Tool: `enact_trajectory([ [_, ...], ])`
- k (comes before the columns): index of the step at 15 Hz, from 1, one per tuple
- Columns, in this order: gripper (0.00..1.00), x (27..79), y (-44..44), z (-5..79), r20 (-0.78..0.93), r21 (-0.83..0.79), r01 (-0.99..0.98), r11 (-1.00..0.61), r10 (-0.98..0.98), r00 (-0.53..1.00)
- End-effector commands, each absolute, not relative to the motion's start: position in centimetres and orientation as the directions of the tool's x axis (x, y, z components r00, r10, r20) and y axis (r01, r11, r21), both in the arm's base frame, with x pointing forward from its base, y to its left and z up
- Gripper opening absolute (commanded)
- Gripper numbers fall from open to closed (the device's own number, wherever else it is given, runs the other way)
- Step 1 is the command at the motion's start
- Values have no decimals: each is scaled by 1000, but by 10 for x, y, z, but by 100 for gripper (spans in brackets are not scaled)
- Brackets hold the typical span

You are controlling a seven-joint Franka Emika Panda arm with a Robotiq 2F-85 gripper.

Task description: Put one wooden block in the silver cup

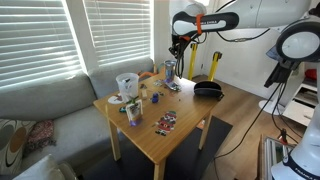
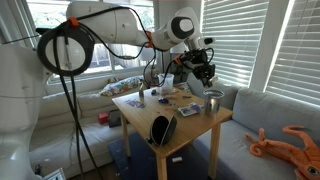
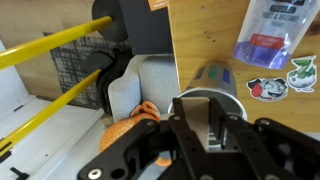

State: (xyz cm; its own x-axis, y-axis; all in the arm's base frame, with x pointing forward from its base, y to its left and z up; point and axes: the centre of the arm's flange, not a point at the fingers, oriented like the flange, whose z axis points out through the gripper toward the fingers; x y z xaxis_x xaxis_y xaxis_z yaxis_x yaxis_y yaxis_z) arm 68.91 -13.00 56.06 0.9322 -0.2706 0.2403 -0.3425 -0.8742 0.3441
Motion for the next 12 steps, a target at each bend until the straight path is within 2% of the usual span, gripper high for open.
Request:
enact_trajectory([
  [1,7,678,-124,566,265,355,-427,-832,-349,899],
  [6,7,699,-126,569,334,379,-355,-855,-231,914],
  [11,7,705,-128,570,354,385,-348,-855,-211,911],
  [12,54,706,-128,569,353,381,-345,-858,-210,912],
])
